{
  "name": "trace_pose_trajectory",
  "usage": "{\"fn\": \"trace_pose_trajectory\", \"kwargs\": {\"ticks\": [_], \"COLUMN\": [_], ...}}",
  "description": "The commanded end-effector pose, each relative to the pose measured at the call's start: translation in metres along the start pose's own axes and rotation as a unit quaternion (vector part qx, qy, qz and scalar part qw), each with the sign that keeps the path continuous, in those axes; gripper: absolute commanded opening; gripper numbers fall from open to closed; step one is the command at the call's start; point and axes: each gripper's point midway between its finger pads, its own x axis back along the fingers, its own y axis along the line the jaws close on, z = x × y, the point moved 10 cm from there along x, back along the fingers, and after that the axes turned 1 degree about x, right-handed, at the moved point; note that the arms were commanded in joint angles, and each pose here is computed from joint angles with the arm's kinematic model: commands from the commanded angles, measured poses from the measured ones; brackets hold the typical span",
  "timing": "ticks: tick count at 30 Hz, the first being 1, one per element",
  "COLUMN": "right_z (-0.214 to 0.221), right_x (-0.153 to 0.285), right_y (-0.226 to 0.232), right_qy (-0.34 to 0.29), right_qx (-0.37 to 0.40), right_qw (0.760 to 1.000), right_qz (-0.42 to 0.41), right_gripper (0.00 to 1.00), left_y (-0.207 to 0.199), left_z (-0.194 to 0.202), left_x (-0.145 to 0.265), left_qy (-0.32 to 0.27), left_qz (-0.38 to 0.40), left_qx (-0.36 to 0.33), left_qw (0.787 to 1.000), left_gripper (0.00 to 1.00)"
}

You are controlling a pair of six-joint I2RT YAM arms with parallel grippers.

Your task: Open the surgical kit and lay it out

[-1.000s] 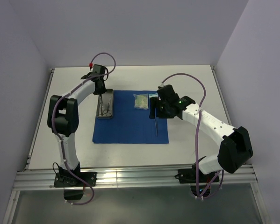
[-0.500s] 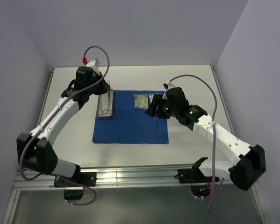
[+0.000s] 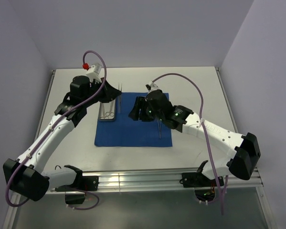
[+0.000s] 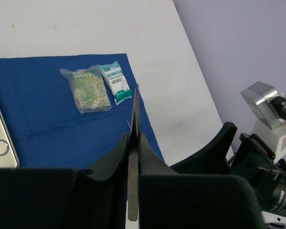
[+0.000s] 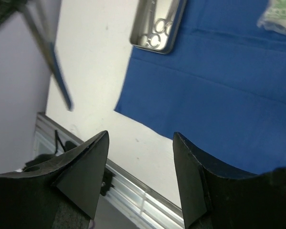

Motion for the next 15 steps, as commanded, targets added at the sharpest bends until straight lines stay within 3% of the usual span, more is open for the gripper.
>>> {"fn": "trace_pose_trajectory", "kwargs": {"ticks": [1,15], "right_z": [-0.022,-0.028], "right_x": [0.005,-0.004], "right_y": [0.031,0.057], "right_qy": [-0.051,-0.037], "right_qx": [-0.014,-0.002], "right_qw": [0.998,0.997], "right_qz": [-0.037,-0.070], "right_gripper": [0.63,0.60], "left_y": [-0.008,-0.012], "left_z": [-0.003,0.004], "left_x": [-0.002,-0.011], "left_qy": [-0.011,0.013], "left_qz": [0.022,0.030], "left_qx": [0.003,0.011], "left_qw": [1.000,0.999], "left_gripper": [0.00,0.00]}}
